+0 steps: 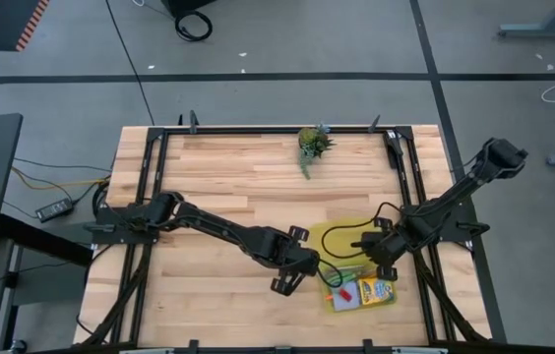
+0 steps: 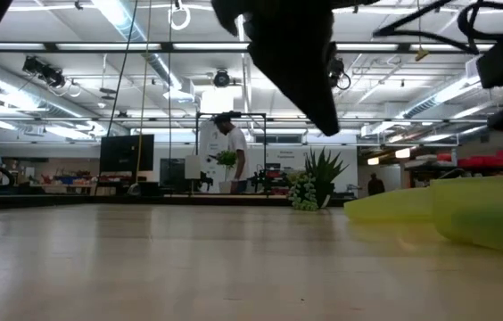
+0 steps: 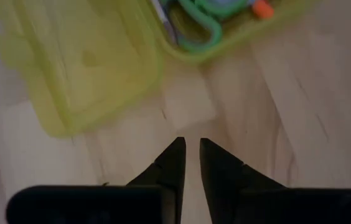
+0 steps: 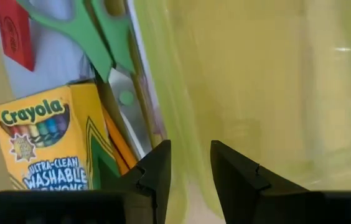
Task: Pack school essentials
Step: Return to Home Position
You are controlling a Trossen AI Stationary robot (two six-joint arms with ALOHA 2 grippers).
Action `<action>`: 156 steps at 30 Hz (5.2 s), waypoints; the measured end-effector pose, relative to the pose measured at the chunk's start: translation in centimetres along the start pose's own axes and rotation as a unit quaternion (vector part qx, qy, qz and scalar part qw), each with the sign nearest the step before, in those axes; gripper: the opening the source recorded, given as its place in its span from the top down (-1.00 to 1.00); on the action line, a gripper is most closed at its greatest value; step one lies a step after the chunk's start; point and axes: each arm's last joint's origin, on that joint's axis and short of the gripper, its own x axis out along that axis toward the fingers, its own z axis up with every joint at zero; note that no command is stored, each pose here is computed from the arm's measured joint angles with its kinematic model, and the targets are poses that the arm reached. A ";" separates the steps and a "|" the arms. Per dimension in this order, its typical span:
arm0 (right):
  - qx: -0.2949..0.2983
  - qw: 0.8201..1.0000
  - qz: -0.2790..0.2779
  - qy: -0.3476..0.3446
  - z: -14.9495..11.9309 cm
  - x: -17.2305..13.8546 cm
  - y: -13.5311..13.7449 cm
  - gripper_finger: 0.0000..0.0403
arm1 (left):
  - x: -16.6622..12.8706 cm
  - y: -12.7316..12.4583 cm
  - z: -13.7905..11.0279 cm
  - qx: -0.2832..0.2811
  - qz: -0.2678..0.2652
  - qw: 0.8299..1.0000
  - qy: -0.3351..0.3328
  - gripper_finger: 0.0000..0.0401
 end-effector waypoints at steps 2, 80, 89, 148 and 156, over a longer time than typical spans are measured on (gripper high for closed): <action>-0.001 1.000 -0.009 -0.005 0.3 -0.9 0.1 0.41 | -0.4 0.0 -0.2 0.002 -0.001 1.000 0.012 0.75; 0.209 0.775 0.103 -0.588 -1.4 -7.5 -10.4 0.99 | -17.3 5.4 -23.1 -0.284 0.121 0.914 -0.262 0.99; 0.236 0.761 0.076 -0.599 -1.3 -7.7 -11.6 0.99 | -17.4 5.1 -27.4 -0.318 0.141 0.887 -0.304 0.99; 0.281 0.708 0.030 -0.647 -2.0 -3.5 -14.0 0.96 | -13.4 2.2 -36.8 -0.420 0.118 0.750 -0.497 0.85; 0.259 0.739 0.042 -0.621 -2.2 -3.0 -13.8 0.97 | -13.3 2.1 -36.8 -0.411 0.108 0.758 -0.496 0.85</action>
